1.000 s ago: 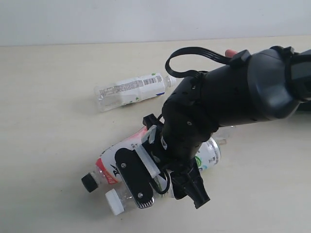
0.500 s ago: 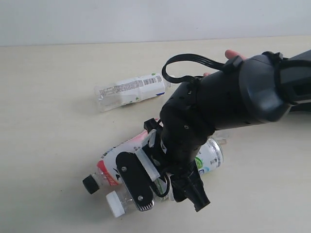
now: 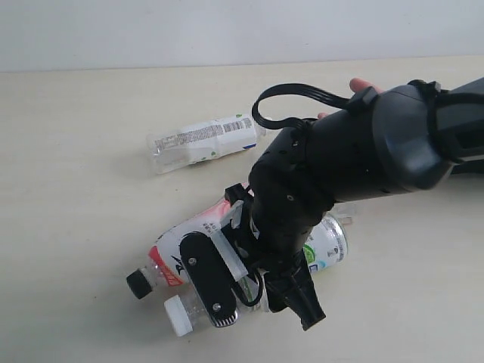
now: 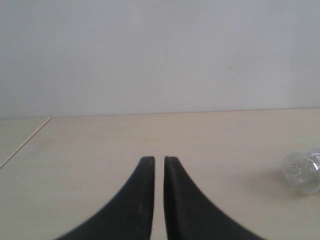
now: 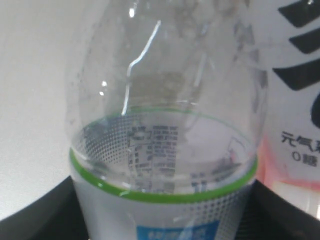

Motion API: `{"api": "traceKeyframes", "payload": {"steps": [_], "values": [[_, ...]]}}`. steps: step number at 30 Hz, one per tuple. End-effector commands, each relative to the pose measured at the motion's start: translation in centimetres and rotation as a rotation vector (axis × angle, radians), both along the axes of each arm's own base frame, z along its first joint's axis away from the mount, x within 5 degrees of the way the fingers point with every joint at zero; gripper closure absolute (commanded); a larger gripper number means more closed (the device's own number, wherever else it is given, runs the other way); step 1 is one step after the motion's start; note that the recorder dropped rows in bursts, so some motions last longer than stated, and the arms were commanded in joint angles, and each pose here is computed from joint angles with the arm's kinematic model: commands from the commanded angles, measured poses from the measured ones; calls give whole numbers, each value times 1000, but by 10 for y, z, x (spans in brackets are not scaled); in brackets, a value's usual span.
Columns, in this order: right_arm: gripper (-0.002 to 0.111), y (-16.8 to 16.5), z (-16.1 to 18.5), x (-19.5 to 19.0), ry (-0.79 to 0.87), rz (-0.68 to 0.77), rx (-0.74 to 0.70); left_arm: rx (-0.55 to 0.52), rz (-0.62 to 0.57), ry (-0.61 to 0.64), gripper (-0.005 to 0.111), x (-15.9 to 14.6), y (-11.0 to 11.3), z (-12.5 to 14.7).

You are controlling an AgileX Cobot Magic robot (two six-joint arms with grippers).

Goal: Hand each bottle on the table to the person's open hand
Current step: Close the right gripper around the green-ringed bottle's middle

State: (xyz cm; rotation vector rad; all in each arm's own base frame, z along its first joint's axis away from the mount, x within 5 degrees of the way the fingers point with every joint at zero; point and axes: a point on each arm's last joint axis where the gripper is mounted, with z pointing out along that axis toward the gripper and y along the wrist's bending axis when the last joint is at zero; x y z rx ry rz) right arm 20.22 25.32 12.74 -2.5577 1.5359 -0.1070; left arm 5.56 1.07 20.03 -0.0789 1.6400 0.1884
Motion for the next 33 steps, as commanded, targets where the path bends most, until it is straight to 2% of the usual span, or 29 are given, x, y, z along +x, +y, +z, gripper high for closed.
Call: {"api": "traceKeyframes", "payload": {"steps": [1,13,33], "values": [[107,0,-1,-1,7,-7,-2,0,1,-11,97,0,0,0],[107,-3,-1,-3,26,-9,-31,0,1,-11,97,0,0,0],[108,-5,24,-9,35,-52,27,0,1,-11,97,0,0,0]]}}
